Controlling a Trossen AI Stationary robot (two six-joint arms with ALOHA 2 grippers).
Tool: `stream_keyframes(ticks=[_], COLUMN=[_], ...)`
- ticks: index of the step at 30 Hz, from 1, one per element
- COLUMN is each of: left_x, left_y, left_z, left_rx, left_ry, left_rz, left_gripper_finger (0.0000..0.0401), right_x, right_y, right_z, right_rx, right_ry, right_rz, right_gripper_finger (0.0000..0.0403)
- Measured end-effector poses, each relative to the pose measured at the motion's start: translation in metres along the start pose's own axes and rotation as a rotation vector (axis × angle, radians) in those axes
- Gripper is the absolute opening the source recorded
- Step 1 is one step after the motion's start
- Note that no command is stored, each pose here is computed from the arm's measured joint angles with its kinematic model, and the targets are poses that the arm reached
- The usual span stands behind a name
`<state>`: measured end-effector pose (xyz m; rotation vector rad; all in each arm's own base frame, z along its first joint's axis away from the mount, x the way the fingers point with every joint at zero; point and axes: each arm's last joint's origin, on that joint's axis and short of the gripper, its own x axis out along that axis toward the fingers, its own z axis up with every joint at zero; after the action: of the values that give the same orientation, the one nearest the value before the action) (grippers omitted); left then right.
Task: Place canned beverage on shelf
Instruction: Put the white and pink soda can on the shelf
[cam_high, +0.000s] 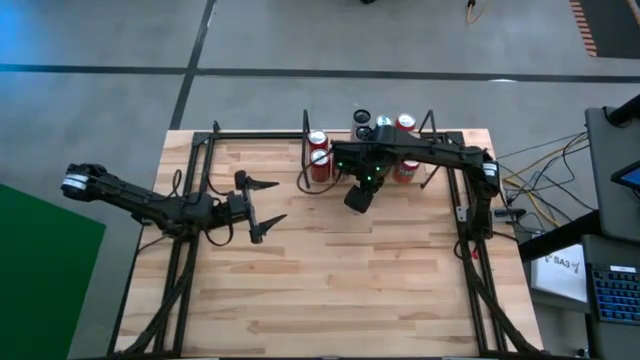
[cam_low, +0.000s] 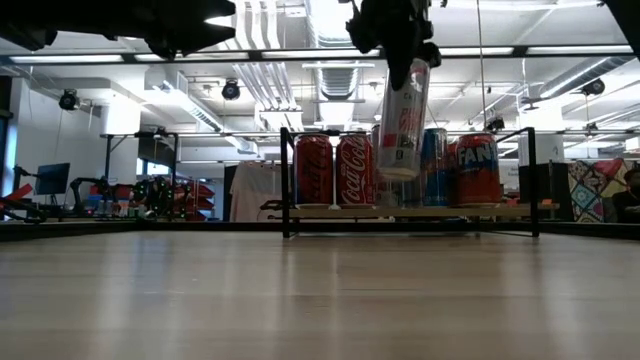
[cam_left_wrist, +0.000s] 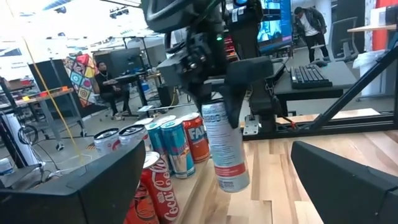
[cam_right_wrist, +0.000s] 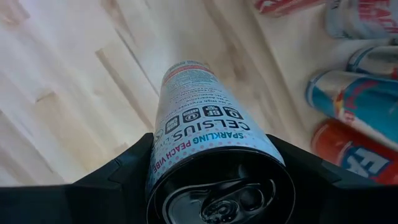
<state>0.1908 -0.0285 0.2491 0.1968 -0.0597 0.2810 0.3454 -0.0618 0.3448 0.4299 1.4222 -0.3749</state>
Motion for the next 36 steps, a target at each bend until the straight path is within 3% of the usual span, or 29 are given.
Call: stream_keyframes(ticks=[17, 36], left_x=[0.000, 0.000], left_y=[0.008, 0.012], left_z=[-0.002, -0.001], left_rx=[0.079, 0.118], left_ry=[0.057, 0.074], left_rz=[0.215, 0.289], left_gripper_finger=[0.0389, 0.0389], right_x=[0.002, 0.002], right_y=[-0.053, -0.057], right_z=[0.017, 0.018], right_rx=[0.080, 0.221], right_ry=[-0.014, -0.027], right_rz=[-0.084, -0.095], right_gripper_finger=[0.0245, 0.0248])
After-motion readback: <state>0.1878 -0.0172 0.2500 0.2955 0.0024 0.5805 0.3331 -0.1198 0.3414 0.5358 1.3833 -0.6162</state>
